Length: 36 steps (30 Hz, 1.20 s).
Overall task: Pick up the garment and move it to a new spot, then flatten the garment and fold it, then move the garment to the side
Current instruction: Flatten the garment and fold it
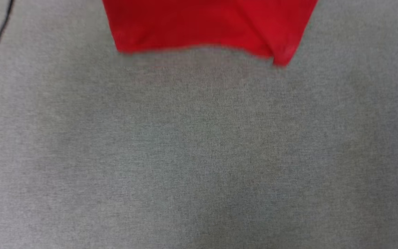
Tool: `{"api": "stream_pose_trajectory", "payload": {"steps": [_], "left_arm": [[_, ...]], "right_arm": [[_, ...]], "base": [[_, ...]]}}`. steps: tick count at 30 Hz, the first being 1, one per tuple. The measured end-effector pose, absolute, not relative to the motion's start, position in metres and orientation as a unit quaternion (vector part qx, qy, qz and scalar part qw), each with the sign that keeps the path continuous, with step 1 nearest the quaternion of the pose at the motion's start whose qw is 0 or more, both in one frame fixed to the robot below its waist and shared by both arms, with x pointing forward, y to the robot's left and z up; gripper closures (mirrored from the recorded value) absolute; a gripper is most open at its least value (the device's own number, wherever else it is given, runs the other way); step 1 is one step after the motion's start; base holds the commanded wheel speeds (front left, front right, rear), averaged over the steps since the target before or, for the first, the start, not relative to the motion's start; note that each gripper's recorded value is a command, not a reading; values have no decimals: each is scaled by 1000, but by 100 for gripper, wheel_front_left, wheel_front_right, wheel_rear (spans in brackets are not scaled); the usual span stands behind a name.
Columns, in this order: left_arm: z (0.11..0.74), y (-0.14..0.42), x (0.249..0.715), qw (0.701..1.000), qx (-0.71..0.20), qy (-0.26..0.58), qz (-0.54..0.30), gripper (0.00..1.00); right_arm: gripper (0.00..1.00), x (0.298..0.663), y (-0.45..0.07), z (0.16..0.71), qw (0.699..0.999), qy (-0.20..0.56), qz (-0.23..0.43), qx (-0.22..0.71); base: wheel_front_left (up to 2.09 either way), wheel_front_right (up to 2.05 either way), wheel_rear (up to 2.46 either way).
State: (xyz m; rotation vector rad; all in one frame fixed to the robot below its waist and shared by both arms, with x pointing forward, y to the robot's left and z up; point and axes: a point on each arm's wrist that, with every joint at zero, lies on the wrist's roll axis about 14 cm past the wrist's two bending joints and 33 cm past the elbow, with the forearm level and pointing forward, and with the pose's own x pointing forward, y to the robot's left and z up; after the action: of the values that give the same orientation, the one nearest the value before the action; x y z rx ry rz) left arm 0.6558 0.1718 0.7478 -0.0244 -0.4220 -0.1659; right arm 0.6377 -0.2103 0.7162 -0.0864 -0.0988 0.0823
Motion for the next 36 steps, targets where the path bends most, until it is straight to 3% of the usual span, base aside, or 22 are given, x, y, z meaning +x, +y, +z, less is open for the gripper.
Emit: {"api": "stream_pose_trajectory", "payload": {"steps": [8,22,28,36], "left_arm": [[756,166,690,964,10,-250,-92,100],[610,168,725,987,-37,-124,-91,100],[566,172,704,991,-66,-77,-86,100],[523,190,633,990,-124,-29,-60,100]], "right_arm": [[100,677,-202,746,991,-117,43,-55],[100,721,-165,616,996,-6,87,-32],[100,702,-164,570,995,34,93,-8],[100,629,-165,510,989,94,106,28]], "base": [[0,0,0],[0,0,0],[0,0,0],[0,0,0]]}}
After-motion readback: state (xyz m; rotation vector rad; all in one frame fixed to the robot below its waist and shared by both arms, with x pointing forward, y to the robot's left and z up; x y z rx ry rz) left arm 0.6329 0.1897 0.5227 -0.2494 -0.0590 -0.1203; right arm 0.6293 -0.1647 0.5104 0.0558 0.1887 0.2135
